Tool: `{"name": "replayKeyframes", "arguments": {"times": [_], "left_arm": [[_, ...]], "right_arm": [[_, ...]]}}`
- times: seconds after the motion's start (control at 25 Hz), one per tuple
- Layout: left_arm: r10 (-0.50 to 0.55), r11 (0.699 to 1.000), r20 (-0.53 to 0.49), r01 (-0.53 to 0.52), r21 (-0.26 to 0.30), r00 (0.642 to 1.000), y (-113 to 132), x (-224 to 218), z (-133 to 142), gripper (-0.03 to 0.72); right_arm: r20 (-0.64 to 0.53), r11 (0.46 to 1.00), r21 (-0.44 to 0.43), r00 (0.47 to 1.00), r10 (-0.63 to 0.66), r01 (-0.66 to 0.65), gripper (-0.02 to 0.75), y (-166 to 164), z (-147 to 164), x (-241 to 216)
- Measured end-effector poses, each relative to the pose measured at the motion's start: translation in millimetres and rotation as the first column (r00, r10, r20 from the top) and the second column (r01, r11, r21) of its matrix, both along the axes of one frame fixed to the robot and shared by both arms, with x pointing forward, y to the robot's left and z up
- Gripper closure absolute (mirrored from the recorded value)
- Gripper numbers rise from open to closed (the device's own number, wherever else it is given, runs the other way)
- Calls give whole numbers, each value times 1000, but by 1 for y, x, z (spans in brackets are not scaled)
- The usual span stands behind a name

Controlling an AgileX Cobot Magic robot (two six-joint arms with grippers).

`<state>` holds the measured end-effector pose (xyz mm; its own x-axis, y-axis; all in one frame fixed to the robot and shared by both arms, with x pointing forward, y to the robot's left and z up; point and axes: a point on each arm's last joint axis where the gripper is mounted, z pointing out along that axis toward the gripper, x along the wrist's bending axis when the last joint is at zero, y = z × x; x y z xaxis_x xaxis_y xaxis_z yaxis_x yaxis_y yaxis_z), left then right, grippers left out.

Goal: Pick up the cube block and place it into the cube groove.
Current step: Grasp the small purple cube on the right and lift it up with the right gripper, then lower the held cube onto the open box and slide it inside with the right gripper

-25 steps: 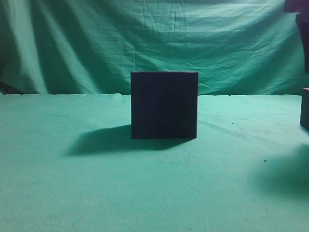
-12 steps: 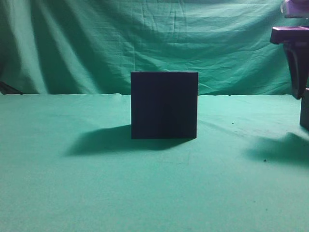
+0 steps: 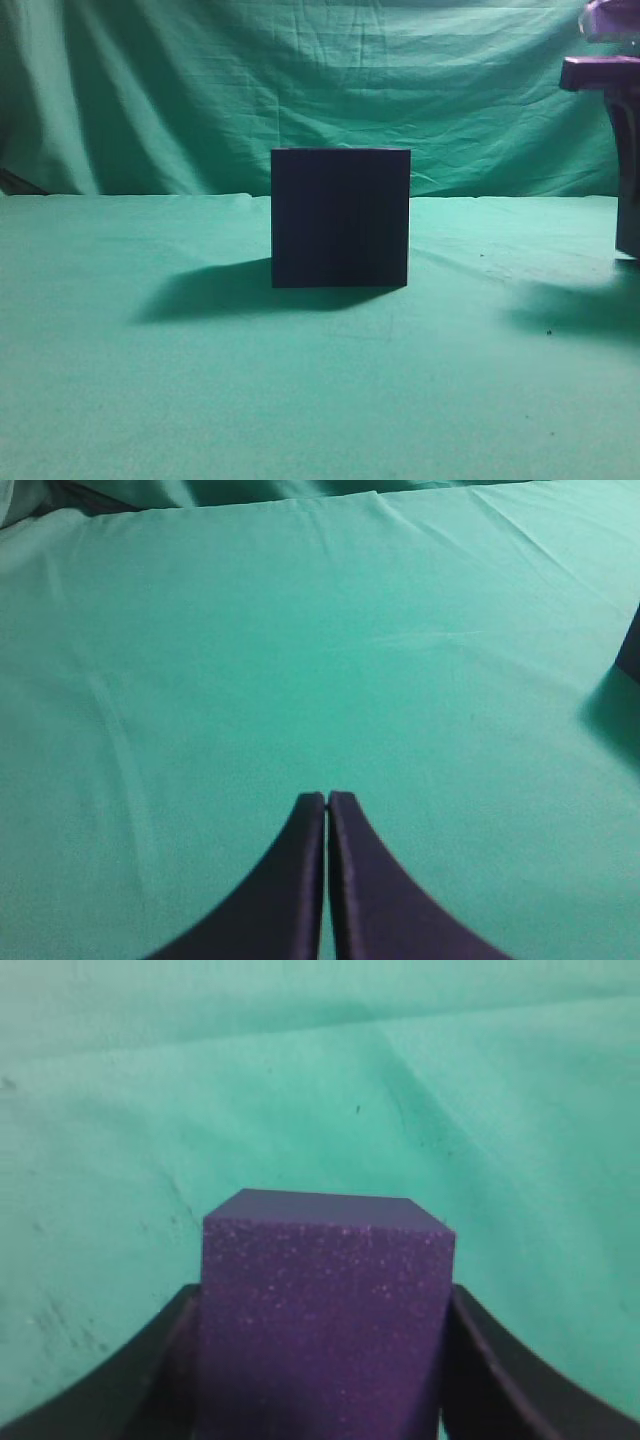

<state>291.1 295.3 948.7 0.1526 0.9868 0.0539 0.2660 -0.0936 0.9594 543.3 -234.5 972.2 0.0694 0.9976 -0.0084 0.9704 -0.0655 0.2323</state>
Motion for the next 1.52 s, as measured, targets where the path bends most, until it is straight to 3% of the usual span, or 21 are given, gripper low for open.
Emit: {"name": "replayKeyframes", "arguments": {"times": [0.24, 0.4, 0.64, 0.96, 1.52], "left_arm": [[0, 1000, 0, 0, 0, 1000, 0, 0, 0, 688], [0, 1000, 0, 0, 0, 1000, 0, 0, 0, 688], [0, 1000, 0, 0, 0, 1000, 0, 0, 0, 688], [0, 1000, 0, 0, 0, 1000, 0, 0, 0, 688], [0, 1000, 0, 0, 0, 1000, 0, 0, 0, 688]], "right_arm": [[39, 996, -12, 995, 91, -90, 310, 19, 46, 11], [81, 974, -13, 970, 228, -228, 310, 57, 82, -1], [104, 915, 34, 912, 397, -402, 310, 121, 105, -30], [136, 899, 108, 902, 410, -425, 310, 167, 100, -37], [98, 903, 154, 916, 389, -400, 310, 183, 80, -26]]}}
